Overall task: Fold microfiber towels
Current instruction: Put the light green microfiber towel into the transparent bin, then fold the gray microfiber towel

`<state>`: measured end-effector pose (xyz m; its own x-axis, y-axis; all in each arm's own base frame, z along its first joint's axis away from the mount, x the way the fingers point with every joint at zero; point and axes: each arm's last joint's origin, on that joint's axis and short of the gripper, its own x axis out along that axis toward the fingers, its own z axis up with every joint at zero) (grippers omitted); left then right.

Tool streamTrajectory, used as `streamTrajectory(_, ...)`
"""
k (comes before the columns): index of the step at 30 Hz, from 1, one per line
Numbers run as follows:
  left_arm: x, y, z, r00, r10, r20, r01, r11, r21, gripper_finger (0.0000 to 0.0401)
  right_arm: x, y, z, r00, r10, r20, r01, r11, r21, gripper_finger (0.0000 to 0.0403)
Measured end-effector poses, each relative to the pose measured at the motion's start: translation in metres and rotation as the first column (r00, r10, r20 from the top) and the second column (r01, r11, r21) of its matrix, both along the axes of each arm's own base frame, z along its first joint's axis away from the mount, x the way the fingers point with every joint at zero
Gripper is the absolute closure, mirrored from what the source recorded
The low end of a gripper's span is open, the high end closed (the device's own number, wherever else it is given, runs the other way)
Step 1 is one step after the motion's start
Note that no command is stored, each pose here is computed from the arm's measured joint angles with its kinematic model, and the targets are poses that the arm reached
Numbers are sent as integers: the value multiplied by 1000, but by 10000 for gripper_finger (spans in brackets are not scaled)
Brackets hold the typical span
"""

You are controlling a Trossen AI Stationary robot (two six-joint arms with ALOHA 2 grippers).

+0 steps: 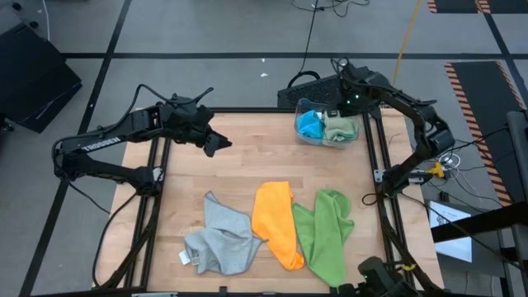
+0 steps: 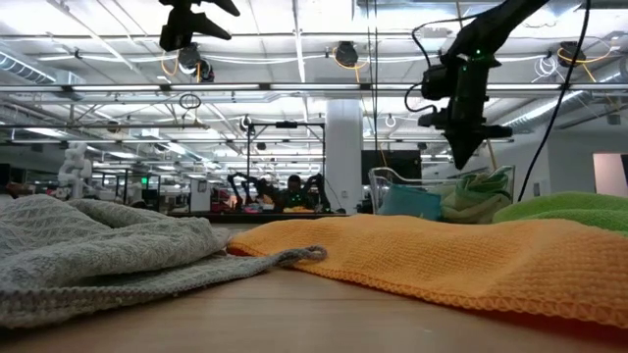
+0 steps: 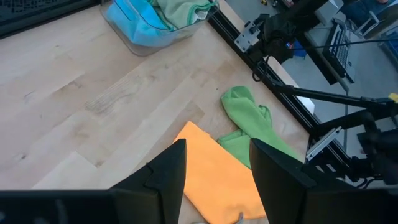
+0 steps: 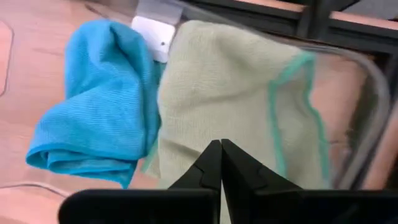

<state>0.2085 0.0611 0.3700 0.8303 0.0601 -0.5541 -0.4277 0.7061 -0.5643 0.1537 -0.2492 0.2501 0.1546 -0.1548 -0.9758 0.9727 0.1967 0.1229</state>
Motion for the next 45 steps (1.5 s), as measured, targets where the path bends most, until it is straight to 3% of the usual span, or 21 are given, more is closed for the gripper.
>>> streamTrajectory(6,0,-1,0,1000,2,3,-1,1000,-23,226,-1,4,-42,995,14,-98,-9,998,59,403)
streamTrajectory(11,2,-6,0,1000,-15,3,15,999,-29,226,-5,8,-77,995,6,-101,1,998,66,403)
streamTrajectory(17,3,-12,0,1000,-15,0,15,999,-36,226,-7,11,-84,996,-11,-92,16,999,47,403)
streamTrajectory(29,4,-17,0,1000,4,-7,-4,1000,-16,226,-20,34,-7,999,33,-29,-35,998,-43,403)
streamTrajectory(36,3,-28,-4,998,-21,-58,20,999,-33,226,-31,79,40,987,67,144,-53,994,-98,403)
streamTrajectory(45,-9,-52,-35,944,-48,-325,22,996,-82,213,-23,149,89,844,271,463,-166,953,-255,403)
